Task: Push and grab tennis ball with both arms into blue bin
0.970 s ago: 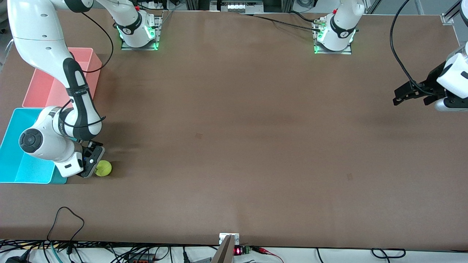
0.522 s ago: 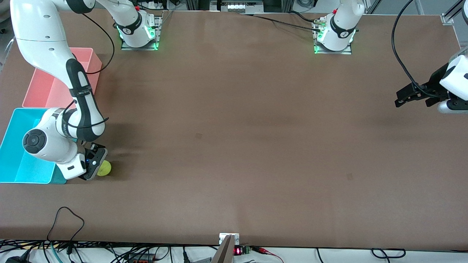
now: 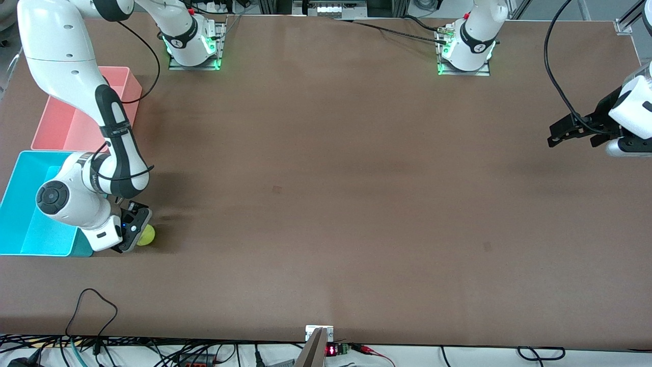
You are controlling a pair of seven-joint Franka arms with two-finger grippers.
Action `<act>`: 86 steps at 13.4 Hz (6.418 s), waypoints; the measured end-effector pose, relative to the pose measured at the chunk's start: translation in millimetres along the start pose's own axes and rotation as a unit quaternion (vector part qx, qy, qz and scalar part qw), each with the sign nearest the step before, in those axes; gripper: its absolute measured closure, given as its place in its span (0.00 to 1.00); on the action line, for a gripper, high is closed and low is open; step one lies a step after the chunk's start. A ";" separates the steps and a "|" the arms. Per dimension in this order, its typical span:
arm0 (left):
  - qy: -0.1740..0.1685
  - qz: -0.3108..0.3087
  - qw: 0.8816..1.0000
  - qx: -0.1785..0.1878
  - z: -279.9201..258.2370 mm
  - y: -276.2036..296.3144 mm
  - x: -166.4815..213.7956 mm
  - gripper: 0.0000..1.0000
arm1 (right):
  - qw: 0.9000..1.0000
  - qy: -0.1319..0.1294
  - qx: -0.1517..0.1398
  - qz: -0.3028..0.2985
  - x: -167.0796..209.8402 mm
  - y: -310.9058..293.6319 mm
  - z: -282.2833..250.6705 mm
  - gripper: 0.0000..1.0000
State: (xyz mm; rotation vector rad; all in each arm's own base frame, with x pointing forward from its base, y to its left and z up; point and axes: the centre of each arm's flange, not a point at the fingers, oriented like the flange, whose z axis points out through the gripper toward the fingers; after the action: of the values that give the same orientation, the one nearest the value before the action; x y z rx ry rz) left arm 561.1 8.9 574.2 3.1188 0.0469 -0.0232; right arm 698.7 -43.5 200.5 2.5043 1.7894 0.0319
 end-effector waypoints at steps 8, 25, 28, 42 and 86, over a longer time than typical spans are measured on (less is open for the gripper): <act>-0.006 0.000 1.000 0.000 -0.3 -0.2 -1.4 0.00 | 1.000 0.001 -0.006 -0.005 7.0 -0.8 3.7 0.05; -0.005 0.000 1.000 0.000 -1.4 -0.2 -1.3 0.00 | 0.987 0.021 -0.031 0.157 -60.9 0.4 -102.3 0.33; -0.004 0.000 1.000 0.000 -1.8 -0.2 -1.2 0.00 | 0.978 0.018 -0.015 0.207 -126.6 -18.6 -140.1 0.33; -0.006 0.004 1.000 0.000 -6.2 3.6 -3.3 0.00 | 0.888 -0.068 0.040 0.453 -278.1 -52.5 -57.7 0.33; -0.032 0.002 0.999 0.000 -3.0 2.3 -9.9 0.00 | 0.832 -0.057 0.072 0.547 0.9 -125.1 -382.5 0.00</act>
State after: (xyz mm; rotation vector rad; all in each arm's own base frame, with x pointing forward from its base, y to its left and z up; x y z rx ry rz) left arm 551.4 6.4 577.4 3.1154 0.0383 -0.1227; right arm 560.3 12.9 574.2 3.1432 0.1179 -0.1963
